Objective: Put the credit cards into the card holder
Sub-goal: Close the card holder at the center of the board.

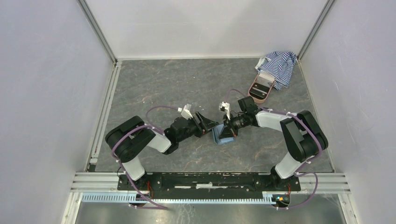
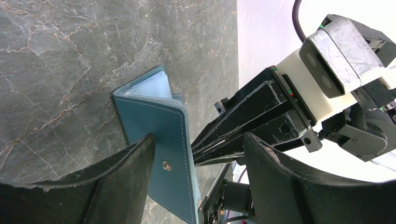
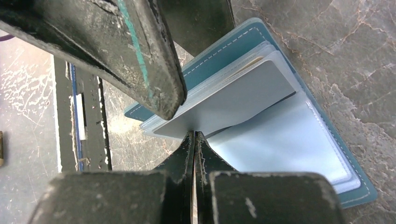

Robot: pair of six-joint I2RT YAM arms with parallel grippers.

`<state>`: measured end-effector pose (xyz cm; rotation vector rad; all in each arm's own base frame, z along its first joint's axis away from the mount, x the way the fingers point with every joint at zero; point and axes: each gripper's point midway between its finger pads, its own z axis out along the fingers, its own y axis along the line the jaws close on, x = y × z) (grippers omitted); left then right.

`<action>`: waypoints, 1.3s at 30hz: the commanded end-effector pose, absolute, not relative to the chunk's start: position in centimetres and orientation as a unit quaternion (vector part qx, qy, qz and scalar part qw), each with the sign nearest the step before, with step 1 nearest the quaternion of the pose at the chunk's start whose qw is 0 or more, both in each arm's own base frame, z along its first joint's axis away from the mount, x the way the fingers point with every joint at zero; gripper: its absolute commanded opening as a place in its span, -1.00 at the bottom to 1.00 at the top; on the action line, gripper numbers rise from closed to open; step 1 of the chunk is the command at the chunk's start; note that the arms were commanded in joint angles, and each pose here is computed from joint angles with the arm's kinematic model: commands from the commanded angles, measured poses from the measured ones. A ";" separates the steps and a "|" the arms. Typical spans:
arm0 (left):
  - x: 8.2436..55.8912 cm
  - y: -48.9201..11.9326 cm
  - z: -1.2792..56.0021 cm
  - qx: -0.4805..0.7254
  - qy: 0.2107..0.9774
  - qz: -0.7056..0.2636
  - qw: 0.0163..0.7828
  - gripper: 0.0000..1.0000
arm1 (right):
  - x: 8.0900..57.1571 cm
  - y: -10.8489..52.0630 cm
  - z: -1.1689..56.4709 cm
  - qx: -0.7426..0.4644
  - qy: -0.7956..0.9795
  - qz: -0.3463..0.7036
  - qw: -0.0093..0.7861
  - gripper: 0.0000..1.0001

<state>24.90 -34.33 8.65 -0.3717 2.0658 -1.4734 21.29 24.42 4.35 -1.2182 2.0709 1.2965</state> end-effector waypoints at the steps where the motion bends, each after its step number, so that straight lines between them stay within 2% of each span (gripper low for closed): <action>1: 25.1 -34.6 9.5 -0.116 0.763 -0.560 0.303 0.52 | 24.4 23.7 6.0 -0.461 0.738 0.413 0.268 -0.98; 9: 25.3 -35.5 9.7 -0.106 0.761 -0.568 0.296 0.52 | 28.8 18.5 7.5 -0.466 0.750 0.306 0.356 -0.92; 10: 25.3 -35.6 9.7 -0.104 0.761 -0.569 0.295 0.52 | 29.0 18.3 7.7 -0.477 0.742 0.295 0.367 -0.86; 14: 25.3 -35.9 9.7 -0.103 0.759 -0.573 0.292 0.52 | 28.9 18.0 6.9 -0.528 0.711 0.273 0.376 -0.37; 16: 25.3 -35.9 9.7 -0.104 0.757 -0.575 0.292 0.52 | 29.0 17.7 6.3 -0.552 0.701 0.262 0.368 -0.28; 21: 25.2 -35.9 9.5 -0.106 0.754 -0.581 0.286 0.52 | 29.4 16.8 4.6 -0.595 0.685 0.226 0.355 -0.25; 25: 25.0 -36.0 9.4 -0.106 0.753 -0.585 0.283 0.52 | 27.9 17.4 4.0 -0.643 0.637 0.235 0.355 -0.24; 29: 24.9 -36.1 9.4 -0.104 0.752 -0.587 0.281 0.52 | 26.7 18.4 3.7 -0.698 0.577 0.229 0.357 -0.08; 31: 24.9 -36.1 9.4 -0.103 0.752 -0.588 0.278 0.52 | 26.1 18.9 3.3 -0.720 0.561 0.228 0.340 -0.06; 39: 24.7 -36.2 9.6 -0.100 0.749 -0.594 0.276 0.52 | 25.6 19.1 4.0 -0.738 0.540 0.217 0.342 -0.05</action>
